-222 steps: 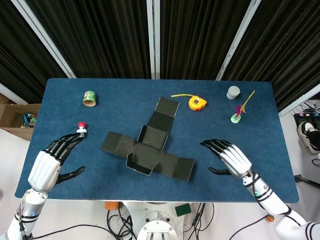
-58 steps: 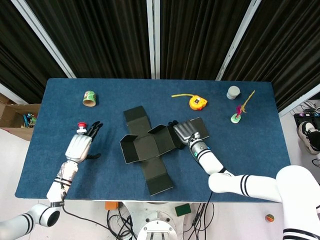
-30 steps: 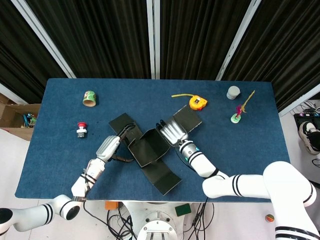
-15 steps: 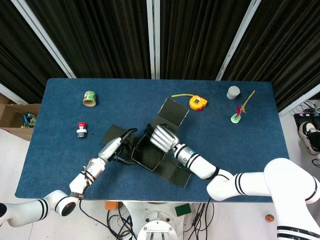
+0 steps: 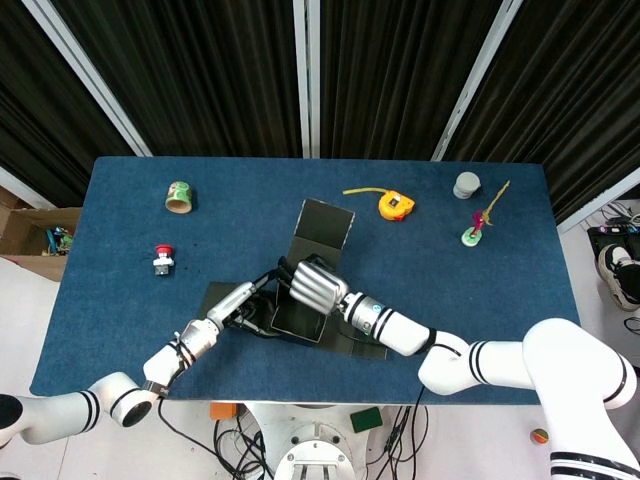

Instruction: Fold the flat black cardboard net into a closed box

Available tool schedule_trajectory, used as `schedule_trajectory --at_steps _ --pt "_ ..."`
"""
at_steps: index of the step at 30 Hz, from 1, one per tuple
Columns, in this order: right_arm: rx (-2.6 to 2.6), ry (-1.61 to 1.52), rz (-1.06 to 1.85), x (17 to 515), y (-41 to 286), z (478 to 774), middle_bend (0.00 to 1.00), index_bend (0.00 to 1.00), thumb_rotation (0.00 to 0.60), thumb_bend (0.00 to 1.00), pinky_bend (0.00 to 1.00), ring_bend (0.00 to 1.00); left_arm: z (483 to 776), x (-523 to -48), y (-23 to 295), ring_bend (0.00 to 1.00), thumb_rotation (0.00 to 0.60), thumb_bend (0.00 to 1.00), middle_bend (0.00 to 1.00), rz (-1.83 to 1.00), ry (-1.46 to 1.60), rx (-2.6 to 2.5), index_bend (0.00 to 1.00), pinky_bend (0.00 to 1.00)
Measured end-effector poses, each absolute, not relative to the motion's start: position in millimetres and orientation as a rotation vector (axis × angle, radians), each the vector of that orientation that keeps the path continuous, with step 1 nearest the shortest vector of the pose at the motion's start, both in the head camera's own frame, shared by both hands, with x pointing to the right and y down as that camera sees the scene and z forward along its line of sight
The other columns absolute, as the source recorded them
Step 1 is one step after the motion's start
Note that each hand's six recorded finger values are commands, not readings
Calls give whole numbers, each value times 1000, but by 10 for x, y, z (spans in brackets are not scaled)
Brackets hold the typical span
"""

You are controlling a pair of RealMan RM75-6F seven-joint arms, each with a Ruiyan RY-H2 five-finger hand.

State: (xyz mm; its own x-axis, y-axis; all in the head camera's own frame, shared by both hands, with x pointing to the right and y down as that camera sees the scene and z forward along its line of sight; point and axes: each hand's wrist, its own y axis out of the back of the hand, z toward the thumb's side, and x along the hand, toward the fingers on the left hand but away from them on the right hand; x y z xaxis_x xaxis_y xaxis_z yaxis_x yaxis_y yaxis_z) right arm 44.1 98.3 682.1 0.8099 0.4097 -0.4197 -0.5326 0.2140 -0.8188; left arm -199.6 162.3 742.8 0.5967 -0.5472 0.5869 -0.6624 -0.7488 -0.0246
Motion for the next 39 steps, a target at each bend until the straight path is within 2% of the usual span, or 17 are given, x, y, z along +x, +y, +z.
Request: schedule_trajectory --at_steps 2,4,5,6,8,9,10,15,19,29,33,39 --pt "-1185 117 647 426 993 6823 338 570 600 317 1000 760 7450 -1988 1632 490 600 55 151 864 -1001 2623 159 882" --pt "-1191 109 648 419 997 6832 314 514 600 317 1000 758 7467 -1983 1639 505 600 55 197 860 -1006 2613 209 882" --pt "-1197 106 652 422 998 6837 284 432 600 312 1000 756 7474 -1985 1638 515 600 54 229 859 -1012 2609 238 882" --pt "-1204 104 657 426 999 6842 237 290 600 294 1000 752 7482 -1991 1637 525 600 55 257 862 -1020 2606 263 883" --pt "-1231 98 671 438 1010 6850 158 84 600 240 1000 739 7493 -2002 1637 538 600 55 289 871 -1029 2608 295 884" --pt "-1247 94 678 442 1018 6850 119 21 600 208 1000 728 7501 -2011 1639 543 600 55 302 878 -1037 2606 308 885" --pt "-1273 87 688 448 1026 6846 95 2 600 193 1000 721 7507 -2019 1641 543 600 54 307 883 -1043 2604 312 885" --pt "-1370 44 720 473 1035 6779 3 0 600 176 1000 674 7527 -2055 1658 543 600 54 307 896 -1055 2581 308 886" --pt "-1418 14 741 525 1020 6708 0 0 600 175 1000 629 7517 -2068 1659 543 600 54 302 891 -1056 2570 299 889" --pt "-1572 -131 729 751 1006 6388 0 0 600 175 1000 623 7463 -2178 1650 543 600 54 304 838 -1084 2495 299 892" --pt "-1639 -275 693 965 960 6182 0 0 600 175 1000 627 7413 -2249 1640 551 600 54 307 774 -1094 2427 308 892" --pt "-1757 -569 645 1554 892 5923 24 0 600 175 1000 635 7300 -2394 1589 552 600 54 307 616 -1111 2290 308 892"
